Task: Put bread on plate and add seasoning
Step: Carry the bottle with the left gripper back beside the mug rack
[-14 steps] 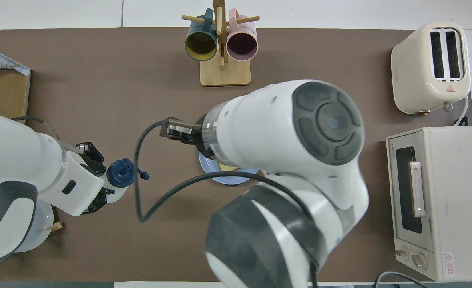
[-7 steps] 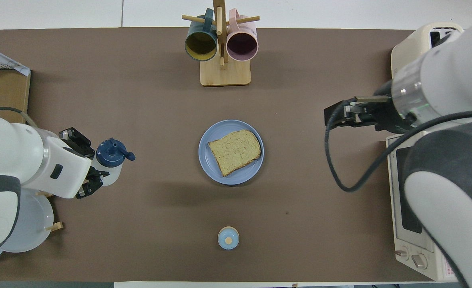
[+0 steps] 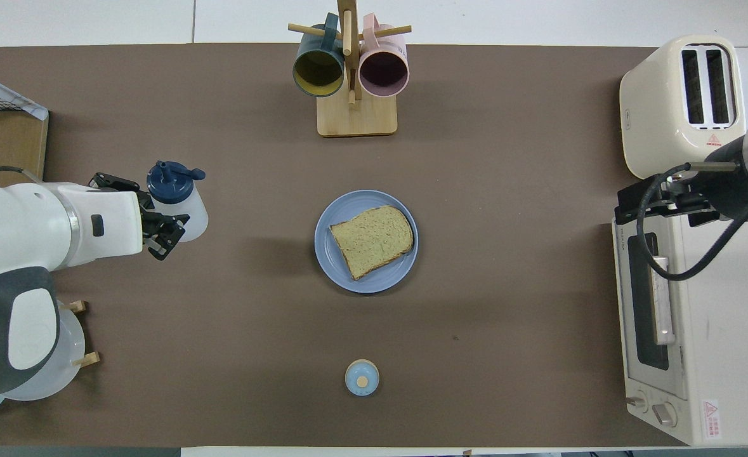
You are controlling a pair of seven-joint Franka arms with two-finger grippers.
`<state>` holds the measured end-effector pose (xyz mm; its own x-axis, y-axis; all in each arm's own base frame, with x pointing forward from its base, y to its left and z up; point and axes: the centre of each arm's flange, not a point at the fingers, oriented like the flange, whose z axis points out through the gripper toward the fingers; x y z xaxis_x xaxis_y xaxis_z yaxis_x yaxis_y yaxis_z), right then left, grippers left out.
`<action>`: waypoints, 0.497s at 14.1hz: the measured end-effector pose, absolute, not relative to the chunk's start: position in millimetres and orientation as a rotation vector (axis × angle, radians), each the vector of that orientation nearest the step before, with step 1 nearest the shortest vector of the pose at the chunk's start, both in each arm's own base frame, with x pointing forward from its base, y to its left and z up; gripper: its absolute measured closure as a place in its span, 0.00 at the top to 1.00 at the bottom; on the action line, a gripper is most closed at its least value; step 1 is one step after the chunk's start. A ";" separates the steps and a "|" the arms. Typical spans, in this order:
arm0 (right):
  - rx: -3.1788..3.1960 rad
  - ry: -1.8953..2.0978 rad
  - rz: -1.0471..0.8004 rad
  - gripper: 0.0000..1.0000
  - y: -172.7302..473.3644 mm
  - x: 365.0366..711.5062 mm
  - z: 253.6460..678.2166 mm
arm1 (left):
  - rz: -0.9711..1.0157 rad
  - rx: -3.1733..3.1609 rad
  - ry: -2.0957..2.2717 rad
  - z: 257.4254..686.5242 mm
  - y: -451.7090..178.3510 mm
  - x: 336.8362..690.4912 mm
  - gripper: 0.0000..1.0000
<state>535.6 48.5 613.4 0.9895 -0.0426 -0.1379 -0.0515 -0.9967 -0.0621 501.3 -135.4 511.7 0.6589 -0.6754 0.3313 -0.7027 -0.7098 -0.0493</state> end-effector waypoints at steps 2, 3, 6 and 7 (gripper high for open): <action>-3.125 0.057 0.157 1.00 42.9 538.4 613.3 | 0.625 2.830 -0.947 502.0 -134.3 517.6 0.40; -3.148 0.048 0.135 1.00 40.4 540.1 613.9 | 0.684 2.843 -0.849 495.9 -135.3 526.2 0.40; -3.163 0.011 0.139 1.00 24.8 541.0 612.2 | 0.872 2.851 -0.573 458.3 -142.0 554.8 0.40; -3.162 0.012 0.141 1.00 18.1 541.2 612.1 | 0.930 2.842 -0.494 441.0 -145.9 563.2 0.40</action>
